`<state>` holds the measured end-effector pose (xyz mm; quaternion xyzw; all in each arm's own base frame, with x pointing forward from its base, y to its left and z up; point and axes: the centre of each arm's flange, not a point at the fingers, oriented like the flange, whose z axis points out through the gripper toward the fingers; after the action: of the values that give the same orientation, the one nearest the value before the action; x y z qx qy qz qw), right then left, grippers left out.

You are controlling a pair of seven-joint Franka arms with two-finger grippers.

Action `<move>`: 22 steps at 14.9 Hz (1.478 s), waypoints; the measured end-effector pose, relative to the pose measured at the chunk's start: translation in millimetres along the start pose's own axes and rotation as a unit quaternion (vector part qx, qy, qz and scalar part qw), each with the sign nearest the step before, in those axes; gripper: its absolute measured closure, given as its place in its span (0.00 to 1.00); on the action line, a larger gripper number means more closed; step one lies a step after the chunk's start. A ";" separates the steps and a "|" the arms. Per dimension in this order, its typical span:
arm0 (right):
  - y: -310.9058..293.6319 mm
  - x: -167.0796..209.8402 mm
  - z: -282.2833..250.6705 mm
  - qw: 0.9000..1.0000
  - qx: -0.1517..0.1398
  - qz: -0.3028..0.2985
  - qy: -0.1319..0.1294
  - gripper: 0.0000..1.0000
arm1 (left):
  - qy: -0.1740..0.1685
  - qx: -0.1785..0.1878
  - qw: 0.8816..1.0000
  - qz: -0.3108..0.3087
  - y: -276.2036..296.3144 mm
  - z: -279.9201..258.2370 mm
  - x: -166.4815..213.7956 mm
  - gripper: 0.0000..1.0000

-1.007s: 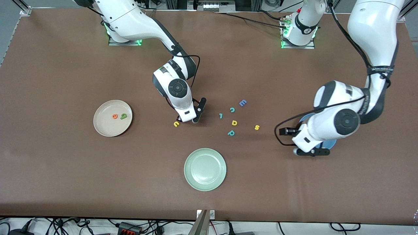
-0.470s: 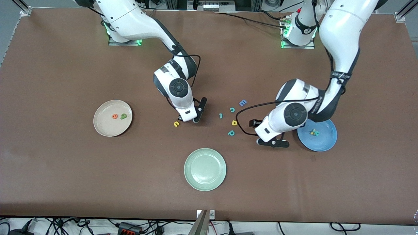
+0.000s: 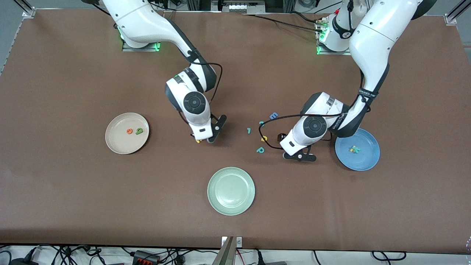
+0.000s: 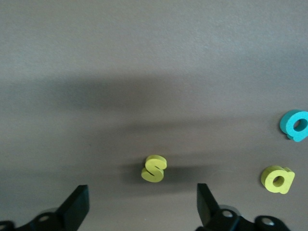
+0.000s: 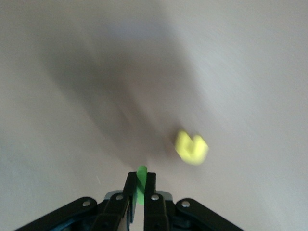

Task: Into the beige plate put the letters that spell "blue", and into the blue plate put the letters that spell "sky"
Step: 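Carry the green l to the beige plate while the left gripper grasps s, then release the l on the beige plate while the left gripper carries s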

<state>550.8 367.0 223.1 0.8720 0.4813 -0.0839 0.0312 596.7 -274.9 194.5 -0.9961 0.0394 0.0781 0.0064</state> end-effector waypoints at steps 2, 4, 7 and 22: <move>35.7 -31.1 -21.5 0.999 -0.002 0.047 -0.021 0.90 | 0.008 -0.004 1.000 0.002 3.3 1.2 0.5 0.13; 79.5 -75.4 -23.4 0.994 0.009 0.097 -0.039 0.90 | 0.010 -0.006 1.000 0.003 3.9 6.2 0.3 0.21; 139.9 -153.2 3.1 0.983 0.040 0.168 -0.062 0.90 | 0.013 -0.009 1.000 0.004 4.5 10.0 1.2 0.41; 230.7 -274.9 65.1 0.953 0.062 0.295 -0.043 0.52 | 0.021 0.007 1.000 0.014 -6.2 18.1 5.9 0.78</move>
<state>594.4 5.6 201.5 0.9709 0.1948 -0.1380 0.0215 600.2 -268.8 175.8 -0.9968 0.0544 0.0567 0.0111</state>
